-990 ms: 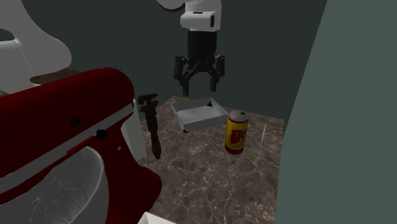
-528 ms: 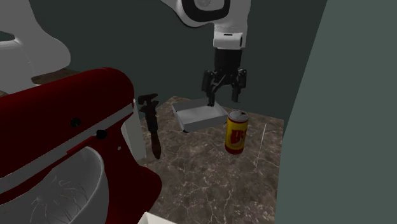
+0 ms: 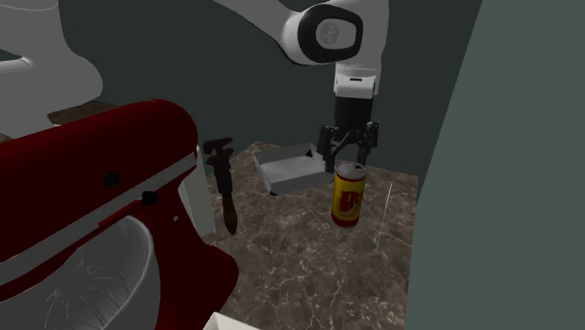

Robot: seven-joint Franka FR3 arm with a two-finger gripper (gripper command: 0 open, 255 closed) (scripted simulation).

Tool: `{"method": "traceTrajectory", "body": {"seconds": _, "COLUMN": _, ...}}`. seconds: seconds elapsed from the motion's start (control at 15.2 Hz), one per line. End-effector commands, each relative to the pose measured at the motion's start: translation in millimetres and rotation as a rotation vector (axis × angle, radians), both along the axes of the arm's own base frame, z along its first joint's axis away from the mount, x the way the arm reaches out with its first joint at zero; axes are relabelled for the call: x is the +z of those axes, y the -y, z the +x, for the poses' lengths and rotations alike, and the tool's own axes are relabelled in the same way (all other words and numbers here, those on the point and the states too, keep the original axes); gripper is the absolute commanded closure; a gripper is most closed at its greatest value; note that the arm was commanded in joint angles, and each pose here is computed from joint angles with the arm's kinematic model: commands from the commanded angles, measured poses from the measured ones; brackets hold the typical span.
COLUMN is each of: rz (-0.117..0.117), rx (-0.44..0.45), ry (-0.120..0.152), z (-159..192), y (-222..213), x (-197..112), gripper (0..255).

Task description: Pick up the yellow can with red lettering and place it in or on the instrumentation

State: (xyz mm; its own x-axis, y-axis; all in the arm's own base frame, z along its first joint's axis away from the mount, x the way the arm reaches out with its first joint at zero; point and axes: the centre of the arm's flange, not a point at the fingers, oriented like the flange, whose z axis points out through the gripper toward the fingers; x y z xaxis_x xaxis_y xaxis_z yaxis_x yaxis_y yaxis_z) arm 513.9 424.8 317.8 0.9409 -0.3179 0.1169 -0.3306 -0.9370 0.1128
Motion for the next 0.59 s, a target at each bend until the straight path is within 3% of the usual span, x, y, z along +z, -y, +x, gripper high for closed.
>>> {"method": "traceTrajectory", "body": {"seconds": 0.0, "rz": 0.0, "rx": 0.0, "ry": 0.0, "z": 0.7, "y": 1.0, "x": -10.2, "gripper": 0}}
{"method": "traceTrajectory", "body": {"seconds": 0.53, "rz": 0.0, "rx": 0.0, "ry": 0.0, "z": 1.3, "y": 2.2, "x": -18.4, "gripper": 0}}
